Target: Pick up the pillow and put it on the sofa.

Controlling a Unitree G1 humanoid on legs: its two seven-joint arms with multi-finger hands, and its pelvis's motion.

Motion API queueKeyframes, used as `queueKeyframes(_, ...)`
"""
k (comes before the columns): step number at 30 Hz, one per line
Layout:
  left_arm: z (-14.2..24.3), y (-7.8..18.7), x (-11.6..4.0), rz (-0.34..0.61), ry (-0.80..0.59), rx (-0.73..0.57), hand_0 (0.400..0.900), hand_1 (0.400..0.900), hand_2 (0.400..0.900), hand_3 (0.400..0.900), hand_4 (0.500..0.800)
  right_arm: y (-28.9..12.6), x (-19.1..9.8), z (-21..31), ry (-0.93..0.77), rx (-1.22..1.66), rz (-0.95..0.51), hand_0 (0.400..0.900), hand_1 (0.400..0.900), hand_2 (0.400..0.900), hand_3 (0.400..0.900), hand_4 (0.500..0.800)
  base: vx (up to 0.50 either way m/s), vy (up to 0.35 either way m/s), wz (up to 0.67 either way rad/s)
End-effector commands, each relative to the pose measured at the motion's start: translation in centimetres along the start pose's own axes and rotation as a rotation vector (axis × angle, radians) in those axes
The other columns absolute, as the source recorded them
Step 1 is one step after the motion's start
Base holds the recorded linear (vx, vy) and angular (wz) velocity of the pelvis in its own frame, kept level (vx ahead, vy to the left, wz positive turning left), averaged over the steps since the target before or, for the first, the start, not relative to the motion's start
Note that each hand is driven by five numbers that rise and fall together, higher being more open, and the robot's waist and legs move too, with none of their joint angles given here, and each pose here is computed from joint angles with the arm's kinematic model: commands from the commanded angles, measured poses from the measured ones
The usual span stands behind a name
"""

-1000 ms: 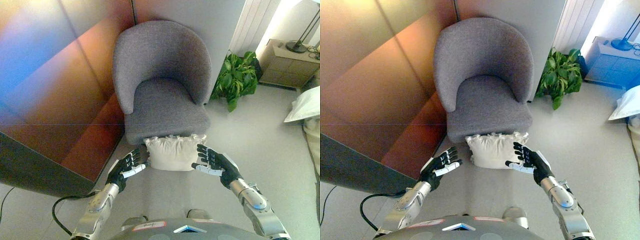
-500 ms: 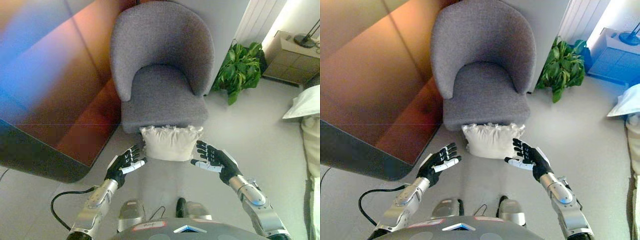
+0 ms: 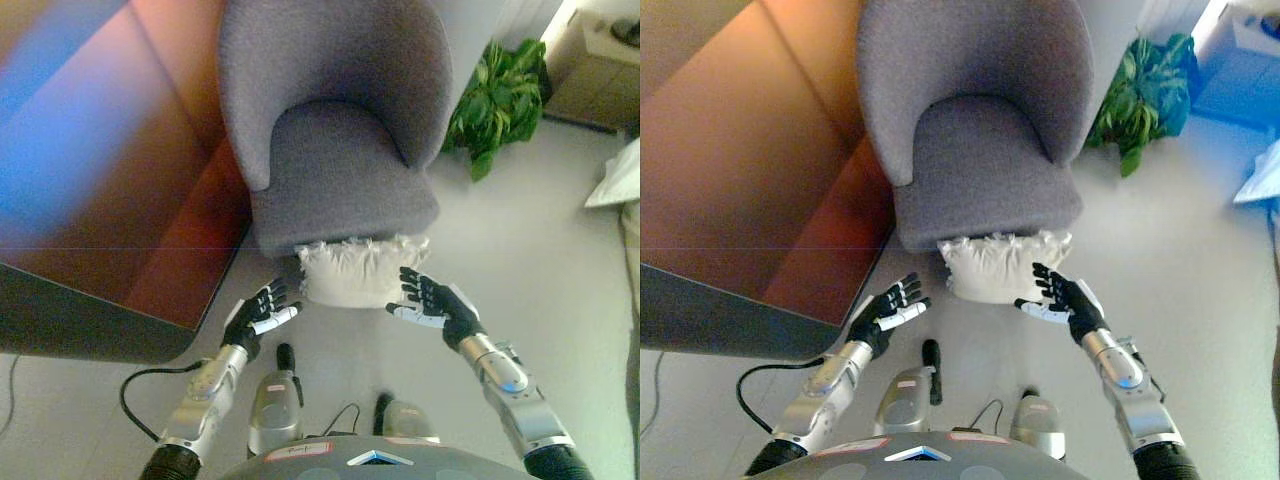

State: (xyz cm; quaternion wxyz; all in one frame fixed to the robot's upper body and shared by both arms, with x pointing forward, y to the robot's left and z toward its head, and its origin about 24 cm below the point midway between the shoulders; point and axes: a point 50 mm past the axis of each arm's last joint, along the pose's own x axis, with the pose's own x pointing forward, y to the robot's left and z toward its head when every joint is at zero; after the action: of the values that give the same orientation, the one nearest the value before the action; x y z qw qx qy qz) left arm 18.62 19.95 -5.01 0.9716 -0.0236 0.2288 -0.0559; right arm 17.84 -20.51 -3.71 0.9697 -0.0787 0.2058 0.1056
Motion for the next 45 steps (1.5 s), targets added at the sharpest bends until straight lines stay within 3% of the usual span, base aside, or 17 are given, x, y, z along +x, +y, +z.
queueKeyframes(1,4.5,-0.3,0.4,-0.025,-0.229,-0.004,0.900,0.900,0.900,0.900,0.800,-0.4,1.4,4.8,-0.236,-0.040,-0.002,0.900,0.900,0.900,0.900,0.800,0.255,0.214,0.17)
queueKeyframes(8,5.6,0.9,0.5,0.023,-0.252,0.037,0.900,0.900,0.900,0.900,0.800,0.6,2.3,5.2,-0.238,-0.103,0.019,0.900,0.900,0.900,0.900,0.800,0.404,0.317,0.29)
queueKeyframes(10,6.1,1.1,0.5,0.032,-0.265,0.036,0.900,0.900,0.900,0.900,0.800,0.0,2.3,5.8,-0.242,-0.226,-0.011,0.900,0.900,0.900,0.900,0.800,0.387,-0.019,0.14)
queueKeyframes(11,6.5,1.1,0.6,0.034,-0.281,0.034,0.900,0.900,0.900,0.900,0.800,-1.4,2.7,7.0,-0.250,-0.440,-0.084,0.900,0.900,0.900,0.900,0.800,0.183,-0.112,0.08)
queueKeyframes(21,9.5,0.8,1.9,0.133,-0.422,-0.042,0.900,0.900,0.900,0.900,0.800,-4.2,4.7,12.3,-0.331,-0.824,-0.305,0.900,0.900,0.900,0.900,0.800,0.138,-0.301,0.32)
queueKeyframes(30,13.6,-1.7,3.1,0.090,-0.568,-0.105,0.900,0.900,0.900,0.900,0.800,-5.8,5.2,16.3,-0.411,-0.943,-0.452,0.900,0.900,0.900,0.900,0.800,-0.093,-0.145,0.61)
queueKeyframes(45,21.6,-3.9,3.3,0.086,-0.851,-0.192,0.900,0.900,0.900,0.900,0.800,-6.0,6.6,21.6,-0.524,-0.850,-0.605,0.900,0.900,0.900,0.900,0.800,-0.116,0.051,-0.03)
